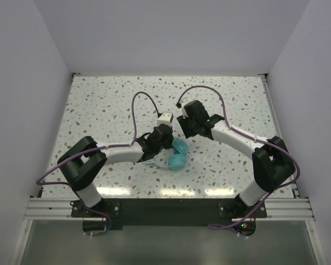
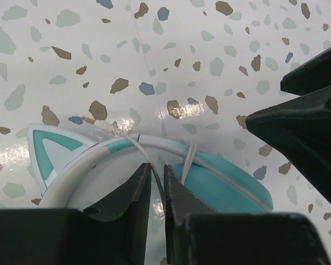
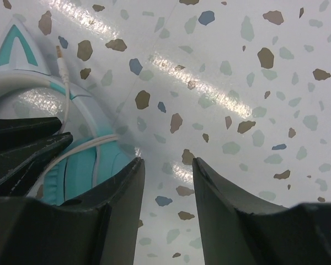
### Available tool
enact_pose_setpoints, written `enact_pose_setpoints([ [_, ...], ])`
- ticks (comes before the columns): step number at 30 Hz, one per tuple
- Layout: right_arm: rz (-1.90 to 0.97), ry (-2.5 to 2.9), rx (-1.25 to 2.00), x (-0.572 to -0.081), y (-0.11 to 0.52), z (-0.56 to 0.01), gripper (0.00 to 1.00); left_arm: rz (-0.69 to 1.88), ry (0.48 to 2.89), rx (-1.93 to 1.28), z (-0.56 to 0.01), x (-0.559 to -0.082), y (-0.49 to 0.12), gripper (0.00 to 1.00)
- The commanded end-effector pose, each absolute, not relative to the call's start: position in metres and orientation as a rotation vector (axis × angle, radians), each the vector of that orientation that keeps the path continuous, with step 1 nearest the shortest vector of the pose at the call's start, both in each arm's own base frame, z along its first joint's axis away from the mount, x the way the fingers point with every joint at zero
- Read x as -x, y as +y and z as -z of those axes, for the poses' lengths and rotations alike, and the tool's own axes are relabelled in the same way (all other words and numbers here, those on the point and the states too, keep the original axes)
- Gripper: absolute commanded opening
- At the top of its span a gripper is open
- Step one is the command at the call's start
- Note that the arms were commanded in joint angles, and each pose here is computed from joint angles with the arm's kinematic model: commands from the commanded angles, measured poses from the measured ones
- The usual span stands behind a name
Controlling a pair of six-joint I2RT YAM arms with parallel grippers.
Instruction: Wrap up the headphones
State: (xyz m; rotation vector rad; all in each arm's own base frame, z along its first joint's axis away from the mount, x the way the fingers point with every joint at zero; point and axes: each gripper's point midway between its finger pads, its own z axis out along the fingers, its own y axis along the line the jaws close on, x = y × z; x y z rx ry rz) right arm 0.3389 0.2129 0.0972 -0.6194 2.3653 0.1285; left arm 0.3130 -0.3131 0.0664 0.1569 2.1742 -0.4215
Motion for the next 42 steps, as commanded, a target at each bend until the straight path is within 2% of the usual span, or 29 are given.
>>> enact_pose_setpoints([
  [1,-0.181,2.301,0.568,-0.345,0.219,-0.130,0.44,0.490,2.104,-0.130,-0.095,-0.321,-0.328,0.18],
  [19,-0.222,2.306,0.558,-0.345,0.226,-0.128,0.42,0.566,2.027,-0.150,-0.130,-0.325,-0.340,0.15],
  [29,-0.165,2.306,0.447,-0.352,0.213,-0.131,0.42,0.625,2.023,-0.210,-0.131,-0.323,-0.354,0.15],
  [35,-0.165,2.287,0.390,-0.352,0.206,-0.136,0.43,0.598,1.995,-0.192,-0.143,-0.326,-0.346,0.21],
  [39,-0.178,2.272,0.351,-0.349,0.202,-0.144,0.44,0.581,1.966,-0.193,-0.161,-0.330,-0.341,0.29],
  [42,-0.179,2.251,0.314,-0.347,0.197,-0.154,0.52,0.560,1.946,-0.165,-0.178,-0.332,-0.329,0.35],
])
